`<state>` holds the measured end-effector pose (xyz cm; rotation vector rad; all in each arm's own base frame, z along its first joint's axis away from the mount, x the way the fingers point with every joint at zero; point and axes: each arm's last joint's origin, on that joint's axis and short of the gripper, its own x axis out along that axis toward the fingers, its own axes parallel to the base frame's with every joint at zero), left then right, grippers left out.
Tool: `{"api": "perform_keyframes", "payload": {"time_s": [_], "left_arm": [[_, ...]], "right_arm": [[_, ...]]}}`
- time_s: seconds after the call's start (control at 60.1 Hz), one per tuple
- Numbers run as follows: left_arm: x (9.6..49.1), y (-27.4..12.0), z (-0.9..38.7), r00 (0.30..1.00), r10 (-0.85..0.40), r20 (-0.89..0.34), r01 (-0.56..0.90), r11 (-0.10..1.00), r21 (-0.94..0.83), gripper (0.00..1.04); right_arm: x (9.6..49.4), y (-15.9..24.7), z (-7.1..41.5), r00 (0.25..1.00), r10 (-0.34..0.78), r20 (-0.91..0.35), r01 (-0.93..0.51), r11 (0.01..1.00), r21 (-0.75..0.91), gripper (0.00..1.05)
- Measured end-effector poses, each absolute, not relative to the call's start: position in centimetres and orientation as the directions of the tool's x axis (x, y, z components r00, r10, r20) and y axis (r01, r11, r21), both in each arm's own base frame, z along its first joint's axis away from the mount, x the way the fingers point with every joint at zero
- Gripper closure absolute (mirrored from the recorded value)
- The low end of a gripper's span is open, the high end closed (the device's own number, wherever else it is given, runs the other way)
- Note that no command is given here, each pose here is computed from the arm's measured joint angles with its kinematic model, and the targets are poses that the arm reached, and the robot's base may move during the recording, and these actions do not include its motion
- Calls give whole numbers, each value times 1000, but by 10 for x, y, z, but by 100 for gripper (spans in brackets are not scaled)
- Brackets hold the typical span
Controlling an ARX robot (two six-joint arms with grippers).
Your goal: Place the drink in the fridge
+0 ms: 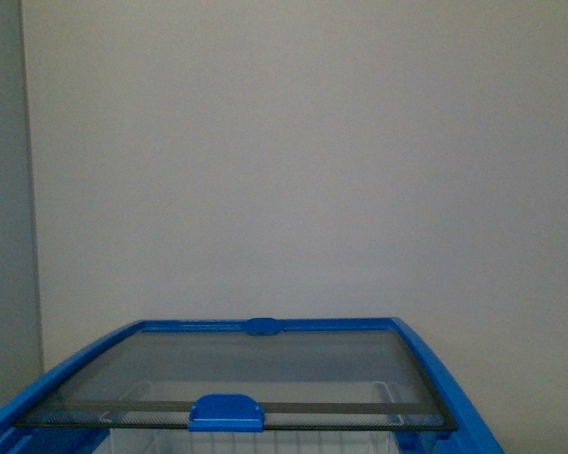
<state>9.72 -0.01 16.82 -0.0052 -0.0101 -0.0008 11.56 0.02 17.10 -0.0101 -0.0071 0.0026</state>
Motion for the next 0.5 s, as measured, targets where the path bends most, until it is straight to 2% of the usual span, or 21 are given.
{"api": "perform_keyframes", "payload": {"time_s": [0.499], "left_arm": [[97, 0, 168, 1000, -1, 10, 1, 1000, -5, 102]], "right_arm": [[107, 0, 171, 1000, 2, 15, -2, 1000, -10, 102]]}}
